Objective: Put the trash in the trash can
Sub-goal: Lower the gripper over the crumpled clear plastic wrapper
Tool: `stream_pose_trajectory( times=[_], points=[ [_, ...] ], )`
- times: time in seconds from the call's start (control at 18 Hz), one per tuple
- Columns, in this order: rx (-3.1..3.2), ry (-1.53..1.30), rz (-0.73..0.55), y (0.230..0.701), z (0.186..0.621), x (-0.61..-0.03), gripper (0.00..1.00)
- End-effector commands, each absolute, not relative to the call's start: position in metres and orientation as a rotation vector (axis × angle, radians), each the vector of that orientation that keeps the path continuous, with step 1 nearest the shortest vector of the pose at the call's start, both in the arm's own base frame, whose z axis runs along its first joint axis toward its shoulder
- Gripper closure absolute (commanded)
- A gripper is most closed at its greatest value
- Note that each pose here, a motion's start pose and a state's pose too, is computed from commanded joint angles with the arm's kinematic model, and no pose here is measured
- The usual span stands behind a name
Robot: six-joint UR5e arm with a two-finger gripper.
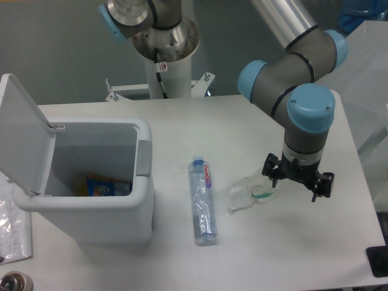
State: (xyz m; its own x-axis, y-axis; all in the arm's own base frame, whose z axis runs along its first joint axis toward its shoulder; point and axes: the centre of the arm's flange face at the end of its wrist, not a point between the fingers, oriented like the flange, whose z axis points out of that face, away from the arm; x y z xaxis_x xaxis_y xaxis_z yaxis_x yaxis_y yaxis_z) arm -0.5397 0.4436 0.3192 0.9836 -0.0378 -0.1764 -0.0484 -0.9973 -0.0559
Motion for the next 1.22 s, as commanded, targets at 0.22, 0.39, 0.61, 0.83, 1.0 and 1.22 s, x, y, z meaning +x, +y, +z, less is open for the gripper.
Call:
stream_pose_trajectory(
  times=[0.22, 0.39, 0.61, 0.83, 1.0, 1.22],
  points=[
    [-3.075, 0.058, 0.251, 0.441, 0.309, -0.534, 0.0],
    [-3.073, 0.057, 0.227, 0.438, 0.296, -0.526, 0.0],
    [-3.049, 0.058, 0.283, 0.43, 0.266, -0.511, 0.0],
    [-3.075, 0.077, 0.249, 0.423, 0.253, -0.499, 0.0],
    [-3.075, 0.104, 0.23, 0.428, 0.273, -0.485, 0.0],
    [-3.084, 0.098, 0.195, 0.429, 0.275, -0.478, 0.0]
  ],
)
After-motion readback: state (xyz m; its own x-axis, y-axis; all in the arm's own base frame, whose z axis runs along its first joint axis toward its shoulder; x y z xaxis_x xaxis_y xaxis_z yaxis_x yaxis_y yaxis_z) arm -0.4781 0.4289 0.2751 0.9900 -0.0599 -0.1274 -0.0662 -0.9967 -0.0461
